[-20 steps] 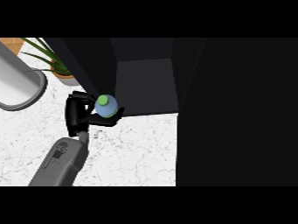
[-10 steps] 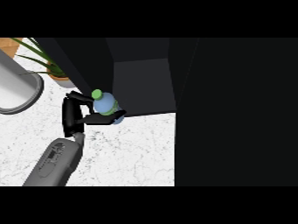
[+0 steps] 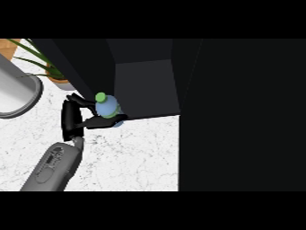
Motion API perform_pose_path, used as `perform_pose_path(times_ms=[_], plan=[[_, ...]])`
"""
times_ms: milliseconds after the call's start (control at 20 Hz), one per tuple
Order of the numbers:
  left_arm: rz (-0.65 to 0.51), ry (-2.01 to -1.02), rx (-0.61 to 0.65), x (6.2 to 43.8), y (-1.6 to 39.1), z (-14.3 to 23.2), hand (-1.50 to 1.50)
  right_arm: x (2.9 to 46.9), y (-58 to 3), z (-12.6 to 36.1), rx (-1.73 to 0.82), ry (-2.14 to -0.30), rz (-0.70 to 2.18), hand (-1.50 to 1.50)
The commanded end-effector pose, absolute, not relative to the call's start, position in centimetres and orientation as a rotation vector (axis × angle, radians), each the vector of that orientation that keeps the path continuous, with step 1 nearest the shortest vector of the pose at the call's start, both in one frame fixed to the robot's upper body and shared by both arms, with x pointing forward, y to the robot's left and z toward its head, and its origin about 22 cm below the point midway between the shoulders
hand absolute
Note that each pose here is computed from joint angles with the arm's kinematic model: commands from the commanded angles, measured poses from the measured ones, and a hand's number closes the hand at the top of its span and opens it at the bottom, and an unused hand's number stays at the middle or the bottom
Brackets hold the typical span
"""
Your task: Pick up the bottled water, place it into the cabinet and close the cabinet
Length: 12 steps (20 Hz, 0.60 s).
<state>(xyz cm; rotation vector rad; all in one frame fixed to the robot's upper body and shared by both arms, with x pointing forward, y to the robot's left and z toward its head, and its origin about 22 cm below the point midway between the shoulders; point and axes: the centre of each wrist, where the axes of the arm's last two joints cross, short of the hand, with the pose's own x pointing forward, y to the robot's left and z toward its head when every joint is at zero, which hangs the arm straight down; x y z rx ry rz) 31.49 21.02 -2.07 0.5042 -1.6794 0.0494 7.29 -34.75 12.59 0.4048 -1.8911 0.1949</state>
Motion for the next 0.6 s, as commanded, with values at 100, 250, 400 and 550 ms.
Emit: perform_pose_path(times_ms=[100, 250, 400, 550], plan=[[0.038, -1.887, 0.224, 36.2, 13.6, 5.2, -1.5, 7.3, -34.2, 13.7, 0.41, -1.914, 0.225, -1.5], [0.011, -1.912, 0.184, 35.7, 12.7, 5.4, -1.5, 7.6, -34.0, 14.1, 0.395, -1.921, 0.236, -1.5], [0.035, -1.908, 0.141, 35.0, 11.7, 4.8, -1.5, 7.8, -34.2, 14.1, 0.386, -1.928, 0.217, -1.5], [0.047, -1.908, 0.136, 34.3, 11.3, 4.1, -1.5, 7.4, -34.0, 14.0, 0.386, -1.906, 0.216, -1.5]])
